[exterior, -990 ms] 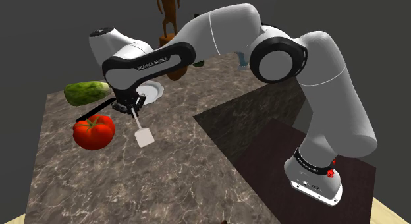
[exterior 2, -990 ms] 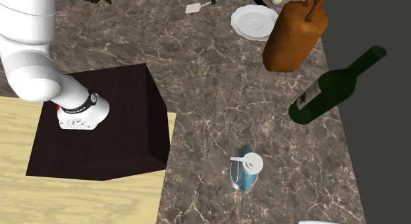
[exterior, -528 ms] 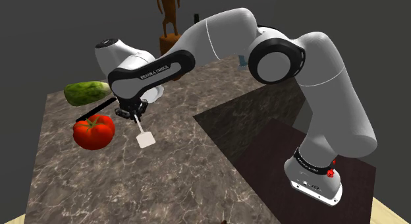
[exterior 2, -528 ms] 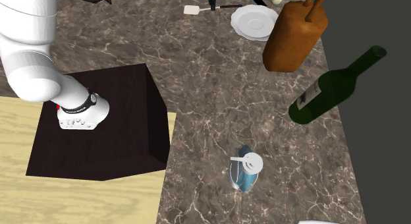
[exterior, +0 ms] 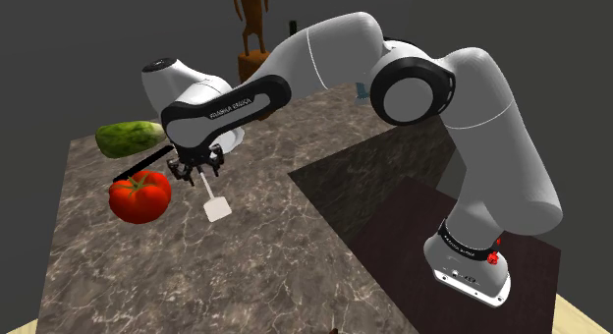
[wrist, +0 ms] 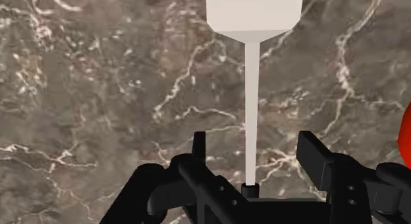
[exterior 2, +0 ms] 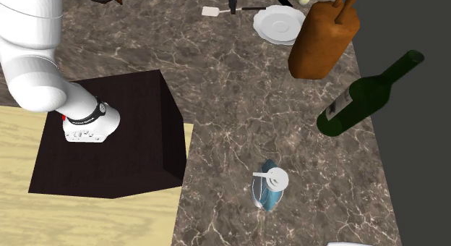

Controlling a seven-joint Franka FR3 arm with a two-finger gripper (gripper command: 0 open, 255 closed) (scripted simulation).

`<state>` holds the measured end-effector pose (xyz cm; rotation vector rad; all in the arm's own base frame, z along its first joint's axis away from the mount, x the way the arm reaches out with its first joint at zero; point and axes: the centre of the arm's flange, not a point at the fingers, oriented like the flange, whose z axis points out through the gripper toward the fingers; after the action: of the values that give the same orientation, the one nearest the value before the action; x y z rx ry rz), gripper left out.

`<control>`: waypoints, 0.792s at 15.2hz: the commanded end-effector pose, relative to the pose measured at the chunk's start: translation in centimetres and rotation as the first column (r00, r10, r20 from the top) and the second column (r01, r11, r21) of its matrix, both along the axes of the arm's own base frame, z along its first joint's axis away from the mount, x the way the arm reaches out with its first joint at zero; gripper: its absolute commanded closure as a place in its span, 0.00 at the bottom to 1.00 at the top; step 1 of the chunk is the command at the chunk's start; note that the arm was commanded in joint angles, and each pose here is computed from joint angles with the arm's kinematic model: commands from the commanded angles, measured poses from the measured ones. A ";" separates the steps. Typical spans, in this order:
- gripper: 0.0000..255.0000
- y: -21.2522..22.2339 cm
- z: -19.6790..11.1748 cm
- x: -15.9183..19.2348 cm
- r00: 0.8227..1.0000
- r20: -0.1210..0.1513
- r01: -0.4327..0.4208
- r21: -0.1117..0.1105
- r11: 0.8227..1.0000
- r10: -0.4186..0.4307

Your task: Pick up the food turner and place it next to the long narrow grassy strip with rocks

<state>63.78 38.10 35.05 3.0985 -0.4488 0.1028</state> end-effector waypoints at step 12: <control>0.00 0.1 5.0 -0.3 1.000 0.000 0.000 0.000 1.000 0.000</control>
<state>63.49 38.20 40.01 3.0988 -0.4487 0.1033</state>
